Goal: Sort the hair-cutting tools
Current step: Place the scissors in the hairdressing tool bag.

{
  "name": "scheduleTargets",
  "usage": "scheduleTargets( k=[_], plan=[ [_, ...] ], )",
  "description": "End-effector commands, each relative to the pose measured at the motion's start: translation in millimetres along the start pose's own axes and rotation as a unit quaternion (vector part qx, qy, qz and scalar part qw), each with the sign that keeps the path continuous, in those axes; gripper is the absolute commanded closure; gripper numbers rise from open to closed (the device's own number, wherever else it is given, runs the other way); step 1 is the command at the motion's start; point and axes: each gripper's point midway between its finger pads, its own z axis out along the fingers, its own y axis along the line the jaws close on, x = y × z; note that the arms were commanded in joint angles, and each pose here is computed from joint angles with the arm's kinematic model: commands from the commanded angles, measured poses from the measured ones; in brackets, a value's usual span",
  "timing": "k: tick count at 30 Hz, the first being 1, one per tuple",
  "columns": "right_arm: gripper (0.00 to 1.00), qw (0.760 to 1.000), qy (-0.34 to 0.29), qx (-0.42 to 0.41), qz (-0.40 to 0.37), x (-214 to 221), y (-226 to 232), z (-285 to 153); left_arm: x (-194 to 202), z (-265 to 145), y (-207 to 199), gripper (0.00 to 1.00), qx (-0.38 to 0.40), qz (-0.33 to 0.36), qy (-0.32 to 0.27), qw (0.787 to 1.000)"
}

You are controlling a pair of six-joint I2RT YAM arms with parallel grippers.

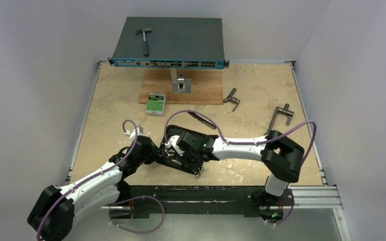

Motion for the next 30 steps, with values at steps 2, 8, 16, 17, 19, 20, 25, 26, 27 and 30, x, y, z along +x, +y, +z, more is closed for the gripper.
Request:
scheduleTargets(
  k=[2, 8, 16, 17, 19, 20, 25, 26, 27, 30],
  plan=[
    [0.7, 0.999, -0.038, 0.017, -0.002, -21.0, -5.0, -26.6, 19.3, 0.0, 19.1, 0.69, -0.028, 0.015, 0.039, 0.999],
    [0.68, 0.998, -0.039, 0.04, 0.011, -10.3, -12.5, -35.4, 18.9, 0.0, 18.9, 0.69, -0.029, 0.016, 0.039, 0.999],
    [0.68, 0.999, -0.03, 0.035, 0.006, -4.0, -5.9, -33.5, 18.5, 0.3, 16.9, 0.69, -0.027, 0.016, 0.04, 0.999],
    [0.68, 0.999, -0.026, 0.037, 0.006, -3.0, -5.7, -31.8, 18.3, 0.1, 16.7, 0.69, -0.027, 0.015, 0.04, 0.999],
    [0.68, 0.999, -0.014, 0.041, 0.011, 0.5, -6.1, -27.9, 18.7, -0.3, 17.4, 0.69, -0.028, 0.016, 0.04, 0.999],
    [0.69, 0.999, -0.011, 0.041, 0.012, 1.5, -6.1, -26.5, 18.6, -0.4, 18.4, 0.69, -0.03, 0.016, 0.039, 0.999],
    [0.71, 0.999, 0.004, 0.048, 0.011, 5.6, -5.2, -20.5, 17.3, -0.6, 18.1, 0.69, -0.029, 0.017, 0.036, 0.999],
    [0.71, 0.999, 0.008, 0.051, 0.01, 6.3, -5.5, -19.0, 18.0, -0.6, 18.4, 0.69, -0.029, 0.018, 0.038, 0.999],
    [0.71, 0.998, 0.012, 0.054, 0.01, 7.6, -6.8, -17.2, 18.0, -0.5, 18.5, 0.69, -0.029, 0.018, 0.038, 0.999],
    [0.73, 0.997, 0.02, 0.069, 0.011, 9.6, -11.8, -13.6, 18.5, -0.5, 18.8, 0.69, -0.029, 0.018, 0.038, 0.999]
  ],
)
